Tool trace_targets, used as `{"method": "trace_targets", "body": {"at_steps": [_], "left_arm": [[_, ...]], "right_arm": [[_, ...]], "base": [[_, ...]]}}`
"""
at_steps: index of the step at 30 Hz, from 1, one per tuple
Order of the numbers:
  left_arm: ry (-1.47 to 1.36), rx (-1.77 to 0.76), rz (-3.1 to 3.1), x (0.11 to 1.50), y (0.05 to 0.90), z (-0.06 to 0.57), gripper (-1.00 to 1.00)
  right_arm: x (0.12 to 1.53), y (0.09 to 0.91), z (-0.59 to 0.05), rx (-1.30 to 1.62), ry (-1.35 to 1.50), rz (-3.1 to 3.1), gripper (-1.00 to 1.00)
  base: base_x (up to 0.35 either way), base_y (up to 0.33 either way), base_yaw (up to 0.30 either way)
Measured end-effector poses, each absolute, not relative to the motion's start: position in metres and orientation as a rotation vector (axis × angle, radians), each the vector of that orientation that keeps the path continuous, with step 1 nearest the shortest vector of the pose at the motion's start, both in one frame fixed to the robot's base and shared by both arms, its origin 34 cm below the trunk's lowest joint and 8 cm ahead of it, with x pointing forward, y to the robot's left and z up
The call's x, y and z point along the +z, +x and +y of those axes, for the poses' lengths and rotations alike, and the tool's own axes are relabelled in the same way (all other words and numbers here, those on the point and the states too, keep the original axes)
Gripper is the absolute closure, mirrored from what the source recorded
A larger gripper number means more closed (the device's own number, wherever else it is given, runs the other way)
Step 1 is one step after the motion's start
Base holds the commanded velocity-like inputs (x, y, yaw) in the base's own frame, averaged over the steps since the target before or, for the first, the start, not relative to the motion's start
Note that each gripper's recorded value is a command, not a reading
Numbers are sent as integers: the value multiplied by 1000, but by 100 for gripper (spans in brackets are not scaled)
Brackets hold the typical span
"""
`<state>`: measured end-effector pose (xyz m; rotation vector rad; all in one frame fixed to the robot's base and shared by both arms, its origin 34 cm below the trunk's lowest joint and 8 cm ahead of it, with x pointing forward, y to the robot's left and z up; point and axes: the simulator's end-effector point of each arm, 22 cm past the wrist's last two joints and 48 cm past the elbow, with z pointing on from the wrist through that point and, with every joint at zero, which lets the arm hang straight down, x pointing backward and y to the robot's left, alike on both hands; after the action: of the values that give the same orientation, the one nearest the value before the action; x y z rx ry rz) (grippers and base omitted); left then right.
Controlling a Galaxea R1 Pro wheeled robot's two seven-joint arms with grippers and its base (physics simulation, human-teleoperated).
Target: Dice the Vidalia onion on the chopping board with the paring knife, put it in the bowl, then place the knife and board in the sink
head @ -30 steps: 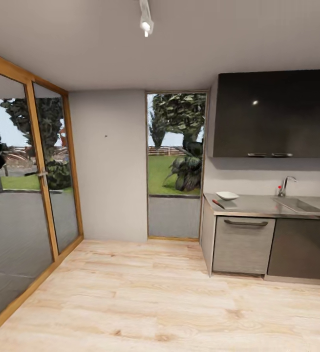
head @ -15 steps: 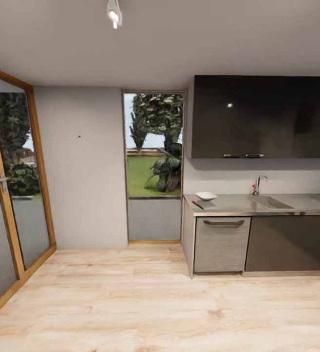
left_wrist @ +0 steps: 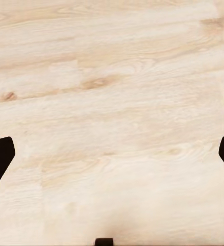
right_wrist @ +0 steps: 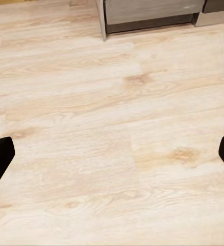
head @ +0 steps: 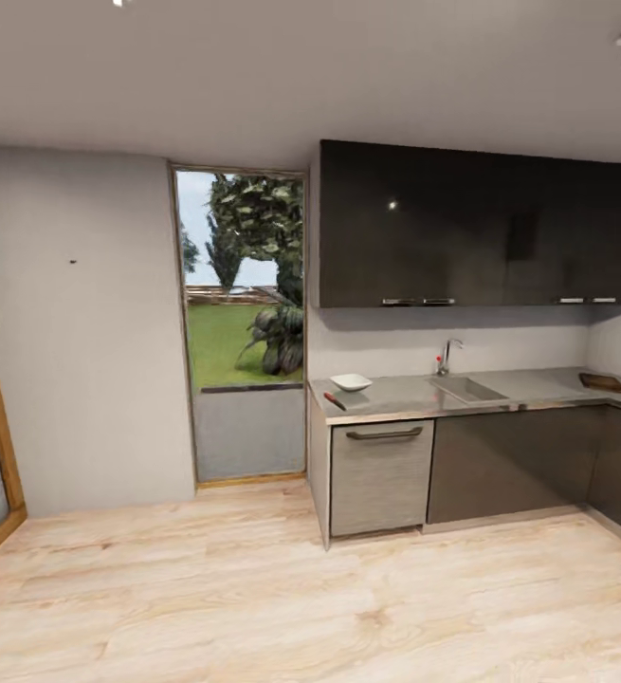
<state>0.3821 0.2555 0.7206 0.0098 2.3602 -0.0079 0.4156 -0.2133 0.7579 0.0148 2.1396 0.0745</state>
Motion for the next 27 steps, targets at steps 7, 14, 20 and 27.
{"method": "trace_targets", "body": {"at_steps": [7,14,20,27], "left_arm": [[10,-8,2360,721,382,255,-100],[10,-8,2359,721,382,255,-100],[10,-8,2359,721,382,255,-100],[12,-8,2359,721,382,255,-100]], "right_arm": [[758,416,-213,74,15,2140,-100],[758,416,-213,75,15,2140,-100],[758,416,-213,74,15,2140,-100],[758,416,-213,75,16,2140,-100]], "base": [[242,-224,-280],[238,-226,-280],[236,-227,-280],[236,-227,-280]]}}
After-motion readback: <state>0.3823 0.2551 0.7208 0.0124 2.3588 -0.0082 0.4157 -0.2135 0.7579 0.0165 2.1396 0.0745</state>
